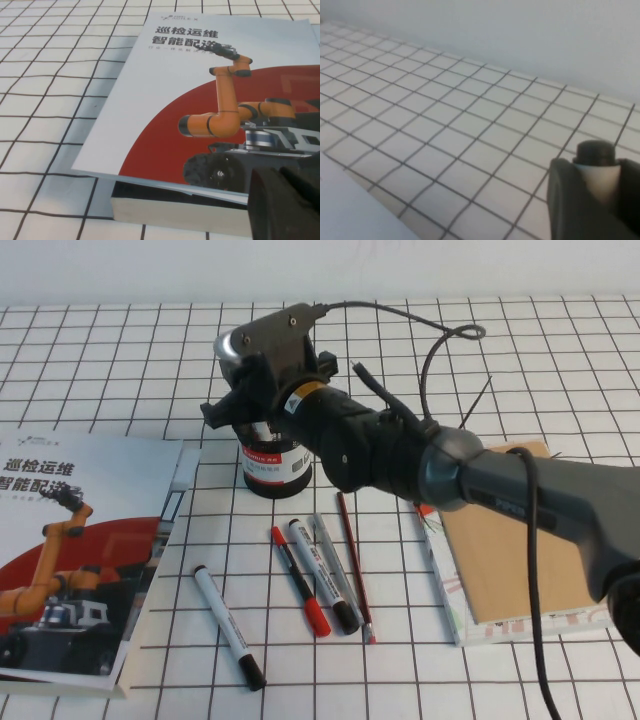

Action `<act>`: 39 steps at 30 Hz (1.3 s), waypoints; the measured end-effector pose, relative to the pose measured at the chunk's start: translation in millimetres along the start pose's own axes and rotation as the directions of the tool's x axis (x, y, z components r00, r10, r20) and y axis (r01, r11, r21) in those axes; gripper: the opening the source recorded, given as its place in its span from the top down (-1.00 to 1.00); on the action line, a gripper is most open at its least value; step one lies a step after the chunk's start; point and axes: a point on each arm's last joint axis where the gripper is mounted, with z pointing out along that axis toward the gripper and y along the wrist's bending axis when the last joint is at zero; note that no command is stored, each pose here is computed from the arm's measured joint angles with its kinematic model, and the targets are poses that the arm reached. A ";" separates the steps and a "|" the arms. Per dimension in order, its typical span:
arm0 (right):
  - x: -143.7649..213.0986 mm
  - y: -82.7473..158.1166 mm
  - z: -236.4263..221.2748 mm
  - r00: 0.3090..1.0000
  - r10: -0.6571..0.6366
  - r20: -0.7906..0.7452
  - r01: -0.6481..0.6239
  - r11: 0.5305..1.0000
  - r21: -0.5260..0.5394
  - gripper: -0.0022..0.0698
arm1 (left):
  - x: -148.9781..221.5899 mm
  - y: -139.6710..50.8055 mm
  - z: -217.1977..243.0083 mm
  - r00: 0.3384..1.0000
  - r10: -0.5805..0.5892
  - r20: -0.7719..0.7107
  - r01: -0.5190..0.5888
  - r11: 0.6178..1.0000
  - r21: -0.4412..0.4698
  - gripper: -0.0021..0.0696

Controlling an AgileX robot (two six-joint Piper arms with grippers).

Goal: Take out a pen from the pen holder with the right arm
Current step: 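Take a marker out of the pen holder and lay it on the table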

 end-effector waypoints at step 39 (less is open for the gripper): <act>-22.6 -29.6 -129.9 0.737 0.287 -0.612 -0.293 0.952 0.092 0.55 | 0.0 0.0 0.0 1.000 0.000 0.000 0.000 1.000 0.000 0.95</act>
